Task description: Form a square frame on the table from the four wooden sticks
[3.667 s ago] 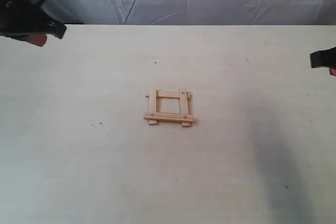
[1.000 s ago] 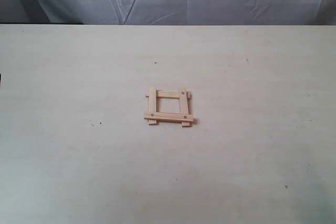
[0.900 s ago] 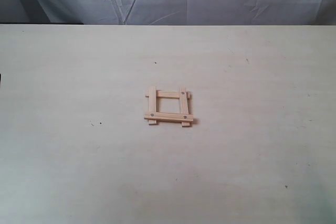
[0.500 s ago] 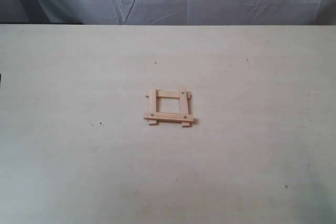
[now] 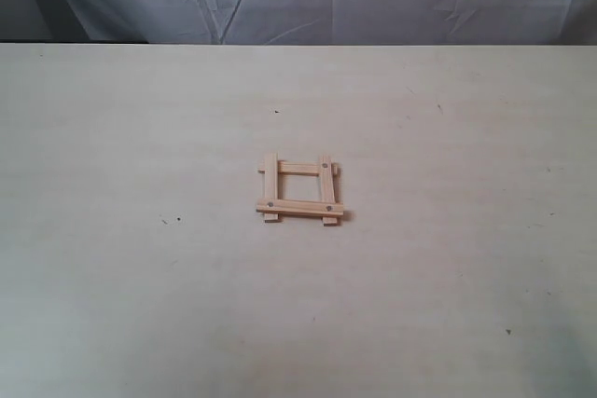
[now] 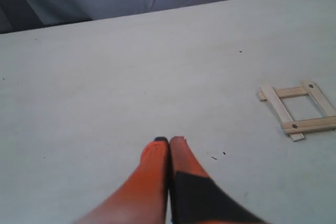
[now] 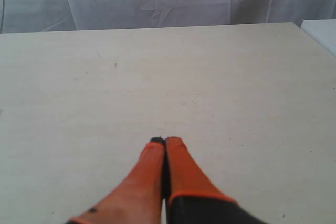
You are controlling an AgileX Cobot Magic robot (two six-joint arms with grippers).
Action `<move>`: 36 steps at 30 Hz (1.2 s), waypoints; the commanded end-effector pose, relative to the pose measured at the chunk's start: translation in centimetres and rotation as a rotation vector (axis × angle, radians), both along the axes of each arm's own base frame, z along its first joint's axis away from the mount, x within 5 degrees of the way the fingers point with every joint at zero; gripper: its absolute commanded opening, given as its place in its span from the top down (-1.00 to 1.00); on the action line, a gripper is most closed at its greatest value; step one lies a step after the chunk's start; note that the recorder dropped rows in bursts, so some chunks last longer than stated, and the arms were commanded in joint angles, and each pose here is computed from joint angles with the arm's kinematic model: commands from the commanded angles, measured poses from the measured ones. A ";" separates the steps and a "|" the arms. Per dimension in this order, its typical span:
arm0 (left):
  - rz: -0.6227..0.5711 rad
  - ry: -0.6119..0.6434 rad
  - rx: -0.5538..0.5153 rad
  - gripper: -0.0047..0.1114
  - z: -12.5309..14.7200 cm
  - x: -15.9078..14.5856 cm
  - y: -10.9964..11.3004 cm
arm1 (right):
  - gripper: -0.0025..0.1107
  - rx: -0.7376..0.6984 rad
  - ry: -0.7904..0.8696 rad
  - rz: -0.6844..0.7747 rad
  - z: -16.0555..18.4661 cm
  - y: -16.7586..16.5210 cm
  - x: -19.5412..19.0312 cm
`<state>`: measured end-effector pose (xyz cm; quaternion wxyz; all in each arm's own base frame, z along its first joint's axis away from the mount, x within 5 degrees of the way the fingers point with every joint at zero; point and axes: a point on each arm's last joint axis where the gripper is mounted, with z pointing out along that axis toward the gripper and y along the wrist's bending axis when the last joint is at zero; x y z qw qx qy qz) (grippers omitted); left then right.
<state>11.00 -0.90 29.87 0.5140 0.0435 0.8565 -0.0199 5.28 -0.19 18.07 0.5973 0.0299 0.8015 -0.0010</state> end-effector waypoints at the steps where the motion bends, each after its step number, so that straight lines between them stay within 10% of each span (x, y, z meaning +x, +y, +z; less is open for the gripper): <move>1: 0.030 -0.132 0.013 0.92 -2.5 -2.5 0.5 | 0.96 0.005 -0.013 -0.005 0.0 0.0 0.0; 13: 0.048 -0.288 0.048 0.92 -10.8 -5.1 0.8 | 0.96 0.004 -0.016 -0.005 0.0 0.0 0.0; 36: 0.087 -0.331 0.062 0.92 -10.8 -5.4 1.1 | 0.96 0.005 -0.013 -0.005 0.0 0.0 0.0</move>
